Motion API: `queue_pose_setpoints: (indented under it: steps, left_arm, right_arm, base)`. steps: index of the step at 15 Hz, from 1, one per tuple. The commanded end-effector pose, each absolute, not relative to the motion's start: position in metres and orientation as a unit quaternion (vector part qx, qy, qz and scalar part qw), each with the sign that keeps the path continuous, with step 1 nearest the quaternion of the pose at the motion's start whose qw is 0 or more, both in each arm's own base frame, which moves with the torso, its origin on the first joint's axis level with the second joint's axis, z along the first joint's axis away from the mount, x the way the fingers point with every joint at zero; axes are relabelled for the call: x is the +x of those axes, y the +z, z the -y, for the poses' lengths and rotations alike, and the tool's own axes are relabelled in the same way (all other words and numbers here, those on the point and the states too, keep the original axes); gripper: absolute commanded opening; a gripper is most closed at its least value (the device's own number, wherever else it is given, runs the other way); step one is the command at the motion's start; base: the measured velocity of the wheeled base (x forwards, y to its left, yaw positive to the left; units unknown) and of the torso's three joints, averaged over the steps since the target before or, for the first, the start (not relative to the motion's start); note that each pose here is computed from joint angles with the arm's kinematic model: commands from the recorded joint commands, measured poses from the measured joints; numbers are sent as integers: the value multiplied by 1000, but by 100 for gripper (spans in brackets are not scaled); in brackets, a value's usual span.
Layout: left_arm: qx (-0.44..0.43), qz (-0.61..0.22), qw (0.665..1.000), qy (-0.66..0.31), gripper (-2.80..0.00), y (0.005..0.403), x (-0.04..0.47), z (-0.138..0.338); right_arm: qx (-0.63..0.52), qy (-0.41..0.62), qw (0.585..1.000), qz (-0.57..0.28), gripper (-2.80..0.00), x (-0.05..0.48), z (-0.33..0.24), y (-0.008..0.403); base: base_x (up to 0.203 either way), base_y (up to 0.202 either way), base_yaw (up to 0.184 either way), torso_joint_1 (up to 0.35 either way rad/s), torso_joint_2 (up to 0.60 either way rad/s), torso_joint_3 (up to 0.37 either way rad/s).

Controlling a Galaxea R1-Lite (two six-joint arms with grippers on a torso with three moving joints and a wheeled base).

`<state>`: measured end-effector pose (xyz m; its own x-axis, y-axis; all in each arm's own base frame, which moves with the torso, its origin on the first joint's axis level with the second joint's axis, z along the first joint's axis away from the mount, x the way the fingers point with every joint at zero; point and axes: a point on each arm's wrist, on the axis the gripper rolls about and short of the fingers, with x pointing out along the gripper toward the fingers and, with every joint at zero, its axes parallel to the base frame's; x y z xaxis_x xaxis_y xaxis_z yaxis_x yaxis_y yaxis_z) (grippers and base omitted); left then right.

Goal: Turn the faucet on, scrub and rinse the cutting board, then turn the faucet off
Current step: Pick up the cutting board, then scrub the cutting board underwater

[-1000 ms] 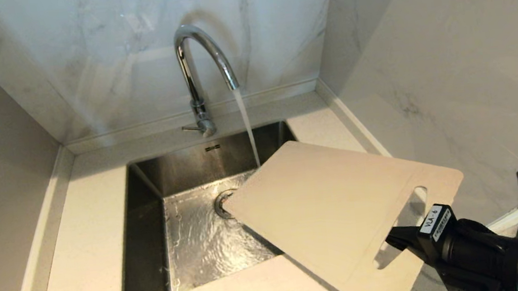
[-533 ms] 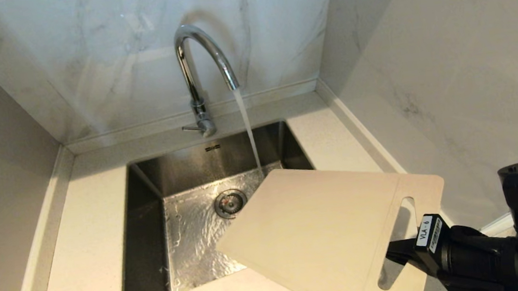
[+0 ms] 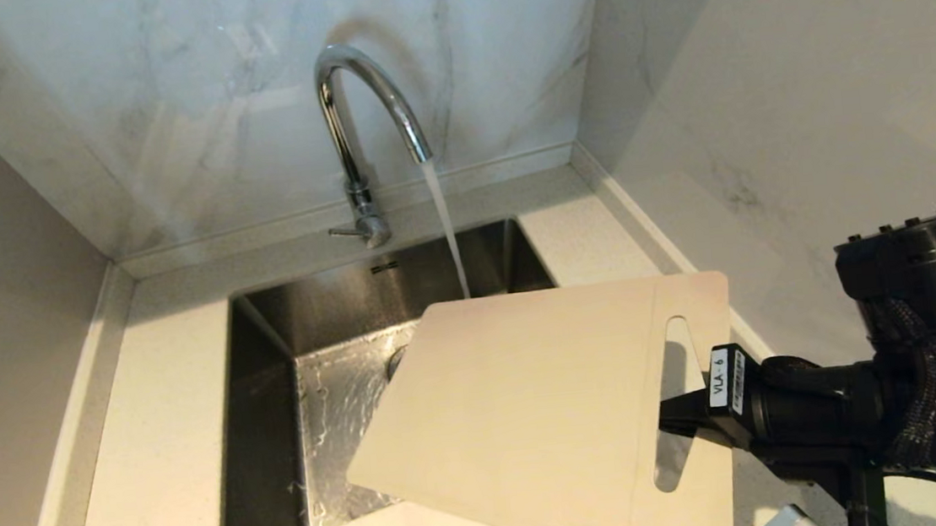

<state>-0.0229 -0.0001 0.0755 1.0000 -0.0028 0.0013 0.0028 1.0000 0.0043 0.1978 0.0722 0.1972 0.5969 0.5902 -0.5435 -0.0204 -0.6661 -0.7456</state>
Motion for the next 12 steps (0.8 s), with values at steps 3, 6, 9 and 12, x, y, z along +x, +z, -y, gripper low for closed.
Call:
queue_pose_setpoints:
  steps: [3, 6, 9, 12]
  left_arm:
    - [2, 0, 1000, -1, -280, 75, -23, 0]
    - [3, 1, 1000, -1, -280, 75, -23, 0]
    - [2, 0, 1000, -2, -280, 75, -23, 0]
    - [2, 0, 1000, -2, -280, 75, -23, 0]
  right_arm:
    - [-824, 424, 324, 193, -280, 217, -79, 199]
    - [-836, 410, 306, 196, -280, 230, -75, 204]
    - [-834, 415, 281, 232, -280, 250, -81, 215]
    - [-837, 410, 273, 238, -280, 257, -77, 219]
  base:
    - [0, 0, 0, 0, 0, 0]
    - [0, 0, 0, 0, 0, 0]
    - [0, 0, 0, 0, 0, 0]
    - [0, 0, 0, 0, 0, 0]
